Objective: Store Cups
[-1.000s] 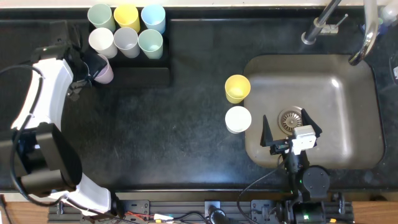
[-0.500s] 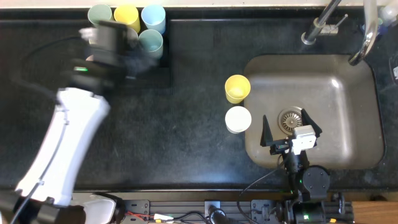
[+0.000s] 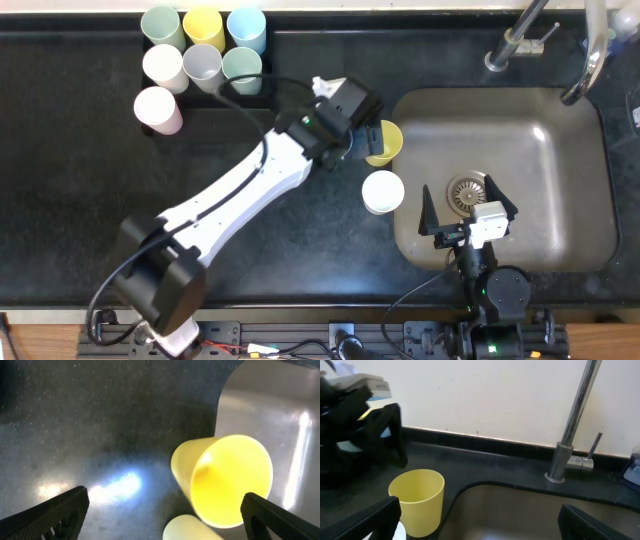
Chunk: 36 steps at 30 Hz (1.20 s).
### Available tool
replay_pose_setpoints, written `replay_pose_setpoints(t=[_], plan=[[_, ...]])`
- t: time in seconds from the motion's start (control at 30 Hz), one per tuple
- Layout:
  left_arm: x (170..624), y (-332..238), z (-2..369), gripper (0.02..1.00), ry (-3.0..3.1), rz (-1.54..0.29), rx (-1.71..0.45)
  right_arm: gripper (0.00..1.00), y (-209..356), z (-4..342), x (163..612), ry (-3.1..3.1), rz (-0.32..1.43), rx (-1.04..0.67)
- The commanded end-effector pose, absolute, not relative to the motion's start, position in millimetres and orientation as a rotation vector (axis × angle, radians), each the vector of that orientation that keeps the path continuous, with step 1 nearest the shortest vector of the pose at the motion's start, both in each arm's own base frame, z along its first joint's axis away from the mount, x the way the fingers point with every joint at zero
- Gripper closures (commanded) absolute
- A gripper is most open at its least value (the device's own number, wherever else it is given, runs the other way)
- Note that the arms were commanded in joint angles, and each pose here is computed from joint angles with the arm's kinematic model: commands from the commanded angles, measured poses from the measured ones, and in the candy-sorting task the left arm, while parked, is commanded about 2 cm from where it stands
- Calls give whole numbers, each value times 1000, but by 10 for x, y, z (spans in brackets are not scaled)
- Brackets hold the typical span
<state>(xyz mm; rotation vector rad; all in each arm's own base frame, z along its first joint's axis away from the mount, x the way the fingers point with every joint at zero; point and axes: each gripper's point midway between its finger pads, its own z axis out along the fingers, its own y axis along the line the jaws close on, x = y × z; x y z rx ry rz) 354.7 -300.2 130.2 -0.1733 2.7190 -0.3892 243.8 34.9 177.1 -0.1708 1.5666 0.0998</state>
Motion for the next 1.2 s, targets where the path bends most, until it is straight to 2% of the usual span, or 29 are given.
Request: replay_pose_setpoints(t=[0.03, 0.47, 0.53, 0.57, 0.6, 0.63, 0.7, 0.73, 0.97, 1.07, 1.2], plan=[[3599, -3122, 1294, 20, 2739, -441, -202, 5, 357, 1737, 2439, 1567, 109, -170], [3557, -3171, 950, 20, 2826, -424, -233, 3, 357, 1737, 2439, 1567, 109, -170], [3579, -3172, 934, 47, 2820, -421, -236, 3, 357, 1737, 2439, 1567, 109, -170], [3588, -3171, 931, 77, 2816, -418, -237, 5, 357, 1737, 2439, 1567, 109, -170], [3596, -3164, 925, 165, 2814, -413, -245, 5, 357, 1737, 2439, 1567, 109, -170], [3604, -3152, 924, 343, 2810, -406, -254, 3, 357, 1737, 2439, 1567, 109, -170], [3622, -3140, 925, 822, 2801, -396, -264, 5, 357, 1737, 2439, 1567, 109, -170], [3632, -3135, 928, 974, 2796, -391, -265, 3, 357, 1737, 2439, 1567, 109, -170], [3803, -3020, 1123, 982, 2736, -371, -304, 3, 357, 1737, 2439, 1567, 109, -170], [3899, -2730, 1415, 982, 2686, -311, -371, 3, 357, 1737, 2439, 1567, 109, -170], [3970, -2063, 1766, 982, 2626, -222, -554, 5, 357, 1737, 2439, 1567, 109, -170]])
